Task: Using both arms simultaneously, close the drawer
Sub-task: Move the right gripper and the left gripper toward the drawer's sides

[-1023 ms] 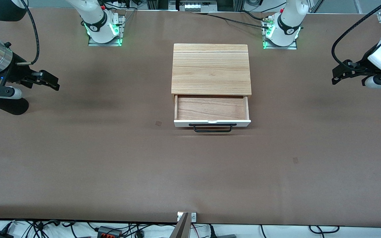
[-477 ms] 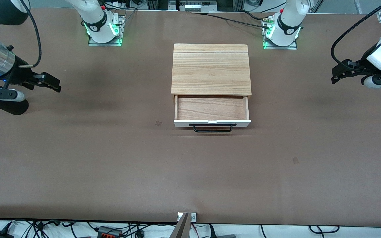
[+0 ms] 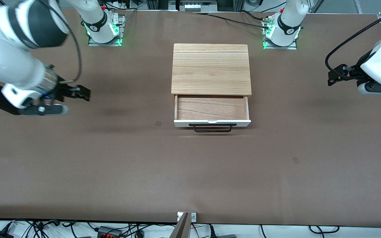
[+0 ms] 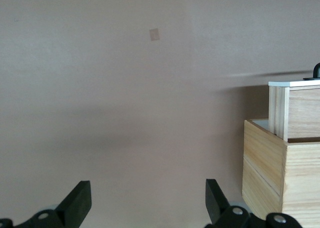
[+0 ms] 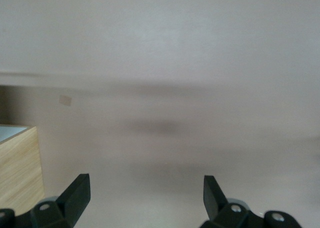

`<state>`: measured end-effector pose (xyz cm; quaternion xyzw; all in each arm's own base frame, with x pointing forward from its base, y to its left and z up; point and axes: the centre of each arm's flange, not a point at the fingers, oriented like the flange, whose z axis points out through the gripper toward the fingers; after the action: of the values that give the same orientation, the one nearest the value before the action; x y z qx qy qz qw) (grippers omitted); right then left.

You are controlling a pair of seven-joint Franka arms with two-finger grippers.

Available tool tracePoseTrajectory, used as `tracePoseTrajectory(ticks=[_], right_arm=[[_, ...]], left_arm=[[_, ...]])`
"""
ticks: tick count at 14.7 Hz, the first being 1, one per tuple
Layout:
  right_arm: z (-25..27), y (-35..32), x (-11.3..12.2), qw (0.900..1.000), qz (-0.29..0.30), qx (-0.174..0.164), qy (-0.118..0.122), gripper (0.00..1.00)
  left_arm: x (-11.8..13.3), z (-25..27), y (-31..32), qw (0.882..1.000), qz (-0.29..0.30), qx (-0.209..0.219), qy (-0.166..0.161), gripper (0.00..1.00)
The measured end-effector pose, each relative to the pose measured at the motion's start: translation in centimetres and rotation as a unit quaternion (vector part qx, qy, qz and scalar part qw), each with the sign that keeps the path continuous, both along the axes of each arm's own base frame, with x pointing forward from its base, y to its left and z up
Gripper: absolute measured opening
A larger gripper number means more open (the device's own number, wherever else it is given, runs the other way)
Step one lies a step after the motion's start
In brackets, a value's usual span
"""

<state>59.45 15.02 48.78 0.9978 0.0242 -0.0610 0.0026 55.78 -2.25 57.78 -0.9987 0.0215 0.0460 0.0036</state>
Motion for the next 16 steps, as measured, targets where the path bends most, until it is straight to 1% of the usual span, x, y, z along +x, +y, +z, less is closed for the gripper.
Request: tracePoseTrajectory(ticks=[1,3,5,6,8,9,10,11,13,15,16], right_arm=[[-1.2,1.6,0.5,1.0,-0.01,0.004,-0.007,1.0],[-3.2,4.4,1.3,0.998,-0.048,0.018,-0.024,1.0],[-5.2,6.5,1.6,0.997,-0.071,0.03,-0.017,1.0],[-6.0,7.3,1.8,0.996,-0.078,0.044,-0.009,1.0],[-6.9,8.6,2.6,0.991,-0.098,0.088,0.01,1.0],[-7.3,9.1,3.2,0.987,-0.111,0.114,0.019,1.0],[-7.9,9.6,3.6,0.984,-0.116,0.132,0.028,1.0],[-8.7,9.9,3.9,0.983,-0.113,0.143,0.035,1.0],[-10.6,10.6,4.2,0.982,-0.105,0.15,0.04,1.0],[-12.9,12.3,4.2,0.983,-0.099,0.148,0.04,1.0],[-14.0,13.4,4.0,0.984,-0.094,0.147,0.04,1.0]], left_arm=[[0.6,-0.8,-0.6,1.0,-0.001,-0.013,0.006,1.0],[2.2,-2.9,-2.0,0.998,0.0,-0.053,0.023,1.0],[3.9,-5.6,-3.2,0.994,0.008,-0.098,0.045,1.0],[4.8,-7.0,-3.7,0.991,0.015,-0.123,0.049,1.0],[6.7,-9.0,-4.5,0.985,0.034,-0.167,0.028,1.0],[7.6,-9.9,-4.8,0.981,0.044,-0.186,0.019,1.0],[8.3,-10.7,-5.2,0.977,0.053,-0.204,0.01,1.0],[9.1,-11.5,-5.6,0.973,0.064,-0.221,-0.002,1.0],[10.6,-13.4,-6.7,0.965,0.07,-0.25,-0.027,1.0],[12.0,-15.7,-8.1,0.957,0.067,-0.276,-0.054,1.0],[12.4,-16.9,-8.9,0.952,0.064,-0.292,-0.062,1.0]])
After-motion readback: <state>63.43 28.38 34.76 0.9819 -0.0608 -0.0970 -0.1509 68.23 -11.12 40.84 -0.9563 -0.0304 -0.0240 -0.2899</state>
